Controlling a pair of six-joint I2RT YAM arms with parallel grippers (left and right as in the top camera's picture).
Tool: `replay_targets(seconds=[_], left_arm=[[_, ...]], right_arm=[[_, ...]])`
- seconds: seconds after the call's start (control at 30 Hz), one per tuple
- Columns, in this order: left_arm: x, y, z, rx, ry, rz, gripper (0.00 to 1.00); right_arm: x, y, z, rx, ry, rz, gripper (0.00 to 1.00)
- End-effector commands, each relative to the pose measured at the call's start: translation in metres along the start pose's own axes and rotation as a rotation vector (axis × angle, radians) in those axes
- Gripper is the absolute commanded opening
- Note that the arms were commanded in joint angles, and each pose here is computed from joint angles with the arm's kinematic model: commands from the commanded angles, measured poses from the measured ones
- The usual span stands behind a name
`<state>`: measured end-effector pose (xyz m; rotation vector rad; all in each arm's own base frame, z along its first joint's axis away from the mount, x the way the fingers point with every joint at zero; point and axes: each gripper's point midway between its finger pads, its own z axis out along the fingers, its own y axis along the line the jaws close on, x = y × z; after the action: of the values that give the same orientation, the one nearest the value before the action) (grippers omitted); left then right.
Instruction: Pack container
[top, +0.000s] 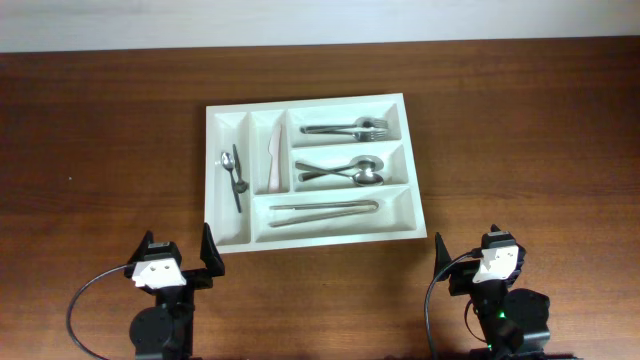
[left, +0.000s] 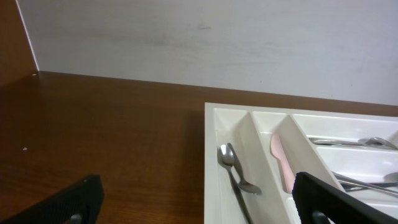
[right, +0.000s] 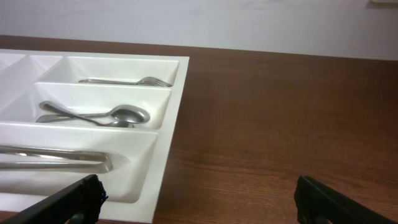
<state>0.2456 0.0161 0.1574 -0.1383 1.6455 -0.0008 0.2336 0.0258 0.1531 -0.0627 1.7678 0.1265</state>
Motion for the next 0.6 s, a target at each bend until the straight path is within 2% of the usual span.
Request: replay_targets(seconds=[0.0,0.57], left_arm=[[0.0011,-0.0019,-0.0003,0.014,-0.001,0.023,0.99],[0.0002,0.0034,-0.0002,-0.008,-0.004,0.021,0.99]], right_arm=[[0.0011,-0.0037,0.0,0.018,-0.003,-0.002,0.99],[0.0011,-0.0036,0.0,0.018,-0.003,-0.002,0.99]])
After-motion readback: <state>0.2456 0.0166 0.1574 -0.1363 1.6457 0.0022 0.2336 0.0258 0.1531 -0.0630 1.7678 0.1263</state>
